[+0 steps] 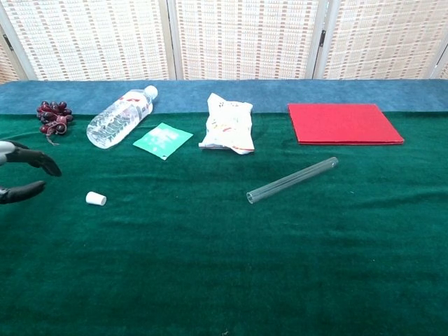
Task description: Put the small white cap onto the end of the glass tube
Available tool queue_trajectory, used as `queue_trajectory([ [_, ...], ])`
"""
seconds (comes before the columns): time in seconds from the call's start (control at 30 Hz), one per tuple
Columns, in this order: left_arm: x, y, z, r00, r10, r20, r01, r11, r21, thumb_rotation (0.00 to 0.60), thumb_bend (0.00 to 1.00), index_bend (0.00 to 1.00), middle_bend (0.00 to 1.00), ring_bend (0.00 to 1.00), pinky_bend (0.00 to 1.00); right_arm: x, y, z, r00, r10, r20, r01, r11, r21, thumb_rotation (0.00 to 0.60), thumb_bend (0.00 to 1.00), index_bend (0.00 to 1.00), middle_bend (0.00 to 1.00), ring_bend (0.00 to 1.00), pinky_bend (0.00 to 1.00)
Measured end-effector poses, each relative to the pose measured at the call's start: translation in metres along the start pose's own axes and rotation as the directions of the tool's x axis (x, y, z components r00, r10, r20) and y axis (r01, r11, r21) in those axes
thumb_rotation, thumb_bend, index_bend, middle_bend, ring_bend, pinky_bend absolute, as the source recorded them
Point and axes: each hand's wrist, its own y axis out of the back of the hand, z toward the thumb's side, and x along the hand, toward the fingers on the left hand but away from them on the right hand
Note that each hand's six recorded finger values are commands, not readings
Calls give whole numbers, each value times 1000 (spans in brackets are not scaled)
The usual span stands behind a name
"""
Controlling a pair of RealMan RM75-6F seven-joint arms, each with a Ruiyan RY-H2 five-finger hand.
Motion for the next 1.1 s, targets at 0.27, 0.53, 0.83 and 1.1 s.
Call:
queue_trajectory([
  [0.27, 15, -14, 6, 999, -47, -5, 47, 999, 15, 67, 547, 291, 237, 156, 4, -3, -4, -1, 1000, 10, 3, -10, 1000, -5, 600, 744, 194, 222, 289, 238],
  [0.53, 22, -18, 13, 999, -35, 0, 35, 999, 29, 67, 548, 300, 225, 143, 0, -5, -5, -1, 1000, 10, 2, -10, 1000, -11, 600, 744, 194, 222, 289, 238],
  [0.83, 28, -23, 16, 1000, -26, -2, 26, 999, 36, 70, 548, 306, 226, 142, 0, -4, -6, -4, 1000, 9, 12, -9, 1000, -14, 600, 743, 194, 222, 292, 238],
  [1.1, 30, -25, 20, 1000, -28, 5, 28, 999, 41, 68, 549, 322, 225, 143, 0, -4, -5, -6, 1000, 3, 18, -3, 1000, -17, 600, 743, 194, 222, 299, 238],
])
